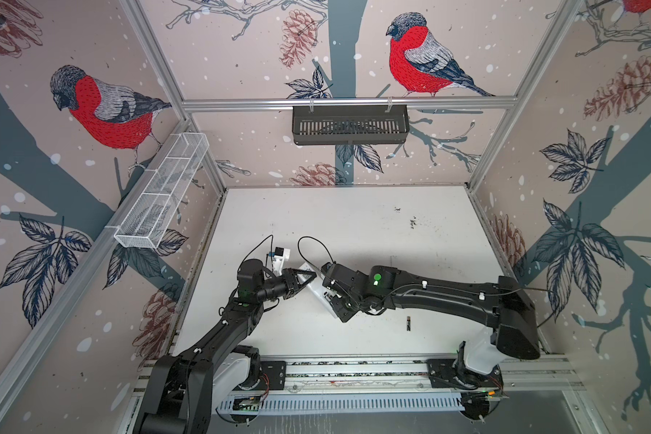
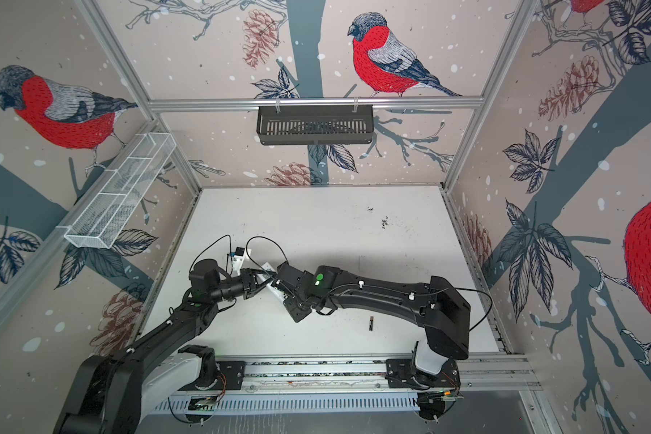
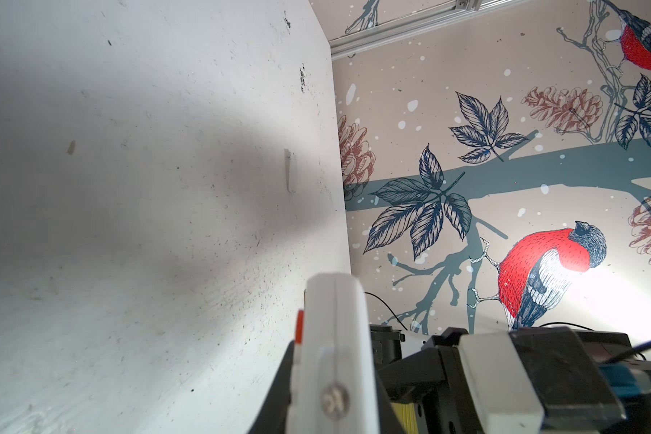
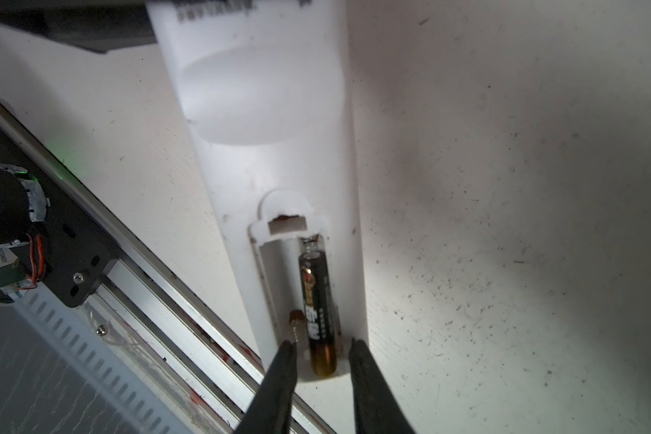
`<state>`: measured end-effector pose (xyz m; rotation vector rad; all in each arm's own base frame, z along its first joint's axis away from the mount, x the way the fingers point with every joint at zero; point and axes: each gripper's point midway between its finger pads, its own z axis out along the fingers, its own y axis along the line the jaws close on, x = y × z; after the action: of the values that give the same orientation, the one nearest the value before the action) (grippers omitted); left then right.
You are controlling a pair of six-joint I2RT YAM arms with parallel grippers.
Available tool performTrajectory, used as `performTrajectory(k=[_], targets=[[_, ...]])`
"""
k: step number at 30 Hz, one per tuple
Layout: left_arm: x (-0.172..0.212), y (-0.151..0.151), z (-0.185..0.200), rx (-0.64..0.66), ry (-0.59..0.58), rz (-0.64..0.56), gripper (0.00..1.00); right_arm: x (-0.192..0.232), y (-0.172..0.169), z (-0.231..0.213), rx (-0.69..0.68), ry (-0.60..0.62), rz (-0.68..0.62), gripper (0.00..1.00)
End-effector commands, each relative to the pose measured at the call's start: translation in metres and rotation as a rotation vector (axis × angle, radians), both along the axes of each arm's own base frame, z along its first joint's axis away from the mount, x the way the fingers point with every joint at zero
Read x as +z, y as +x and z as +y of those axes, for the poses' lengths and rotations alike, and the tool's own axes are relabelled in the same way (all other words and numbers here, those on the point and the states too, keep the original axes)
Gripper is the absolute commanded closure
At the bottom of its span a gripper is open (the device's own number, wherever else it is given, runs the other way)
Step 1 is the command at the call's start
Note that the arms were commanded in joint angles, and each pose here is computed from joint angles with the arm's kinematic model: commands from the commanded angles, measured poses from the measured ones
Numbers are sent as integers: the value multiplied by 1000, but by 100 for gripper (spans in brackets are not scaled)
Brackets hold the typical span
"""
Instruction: Load the batteries into the remote control
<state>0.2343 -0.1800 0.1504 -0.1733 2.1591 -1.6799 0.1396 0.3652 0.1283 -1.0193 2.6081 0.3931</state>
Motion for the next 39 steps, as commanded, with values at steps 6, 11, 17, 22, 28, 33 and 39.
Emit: performTrajectory(k=[6,11,17,22,28,33,39], targets=[[15,1,-3,-45,-26,-67,100,-3,3,-8,8,-63,-17,72],[14,2,-3,-45,-24,-69,100,-1,5,-7,12,-66,-25,78],[12,4,-1,-36,-19,-64,100,1,4,-5,17,-66,-31,77],[11,5,0,-32,-16,-61,100,3,6,-4,19,-72,-41,76],[11,5,0,-27,-14,-63,100,1,5,-3,28,-75,-39,76],[11,6,1,-24,-11,-62,100,3,3,1,37,-68,-42,80],[10,6,1,-21,-9,-62,100,4,3,2,38,-69,-48,85]])
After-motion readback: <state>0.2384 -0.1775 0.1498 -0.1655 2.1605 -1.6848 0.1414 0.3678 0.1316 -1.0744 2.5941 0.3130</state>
